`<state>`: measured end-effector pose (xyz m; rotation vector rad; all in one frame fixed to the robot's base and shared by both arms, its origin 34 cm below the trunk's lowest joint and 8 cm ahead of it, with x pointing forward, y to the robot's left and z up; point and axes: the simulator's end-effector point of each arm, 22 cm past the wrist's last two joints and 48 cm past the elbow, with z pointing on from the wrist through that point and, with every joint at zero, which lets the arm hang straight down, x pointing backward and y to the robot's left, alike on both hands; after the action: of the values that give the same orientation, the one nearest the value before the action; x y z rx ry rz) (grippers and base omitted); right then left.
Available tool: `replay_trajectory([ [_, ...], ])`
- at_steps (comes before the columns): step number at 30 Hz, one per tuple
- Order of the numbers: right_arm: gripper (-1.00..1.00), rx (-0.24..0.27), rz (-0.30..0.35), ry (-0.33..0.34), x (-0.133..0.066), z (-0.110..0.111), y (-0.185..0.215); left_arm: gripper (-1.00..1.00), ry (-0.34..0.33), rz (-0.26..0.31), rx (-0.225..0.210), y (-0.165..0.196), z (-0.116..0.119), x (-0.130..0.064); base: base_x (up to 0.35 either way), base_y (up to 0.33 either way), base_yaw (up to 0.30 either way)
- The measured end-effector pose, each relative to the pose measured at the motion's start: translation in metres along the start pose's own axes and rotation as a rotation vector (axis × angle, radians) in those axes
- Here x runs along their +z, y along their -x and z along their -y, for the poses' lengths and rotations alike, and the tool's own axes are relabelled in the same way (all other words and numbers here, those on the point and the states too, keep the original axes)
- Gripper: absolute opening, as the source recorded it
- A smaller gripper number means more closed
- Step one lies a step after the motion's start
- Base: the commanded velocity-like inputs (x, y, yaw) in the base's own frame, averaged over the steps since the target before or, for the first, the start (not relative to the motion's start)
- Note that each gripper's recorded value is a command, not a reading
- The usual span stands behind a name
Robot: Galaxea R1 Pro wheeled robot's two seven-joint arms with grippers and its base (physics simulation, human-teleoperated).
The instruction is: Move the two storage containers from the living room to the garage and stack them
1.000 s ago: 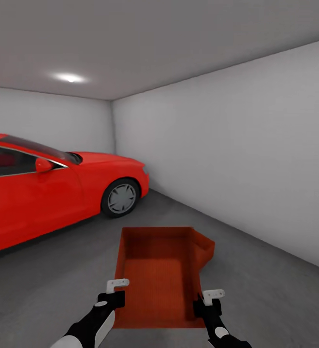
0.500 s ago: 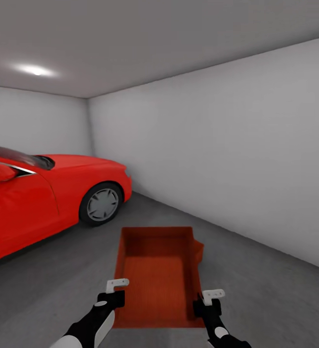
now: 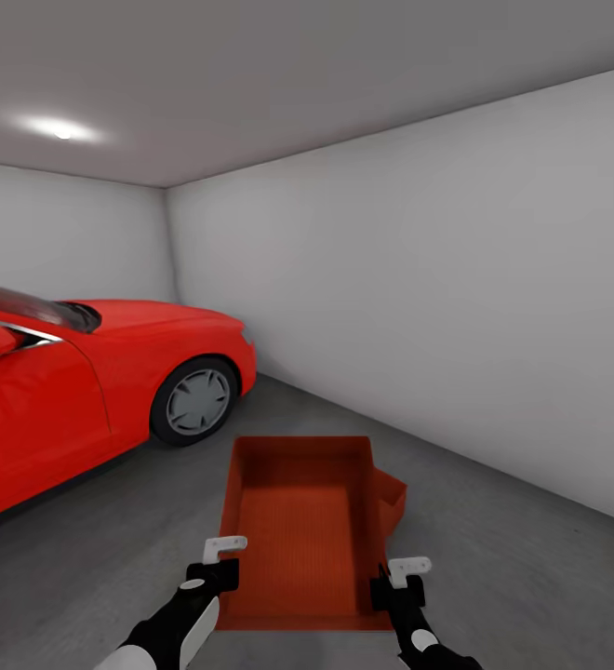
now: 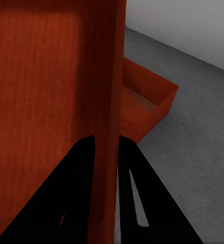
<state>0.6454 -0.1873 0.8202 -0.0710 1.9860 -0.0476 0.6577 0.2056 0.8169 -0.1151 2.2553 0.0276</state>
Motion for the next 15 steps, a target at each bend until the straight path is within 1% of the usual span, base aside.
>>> replay_trajectory([
  [15, -1.0, 0.005, 0.011, -0.003, 0.0, 0.001, 0.0024, -1.0, -0.002, 0.011, 0.005, 0.0048, 0.0013, -0.0003, 0.306, 0.209, 0.0],
])
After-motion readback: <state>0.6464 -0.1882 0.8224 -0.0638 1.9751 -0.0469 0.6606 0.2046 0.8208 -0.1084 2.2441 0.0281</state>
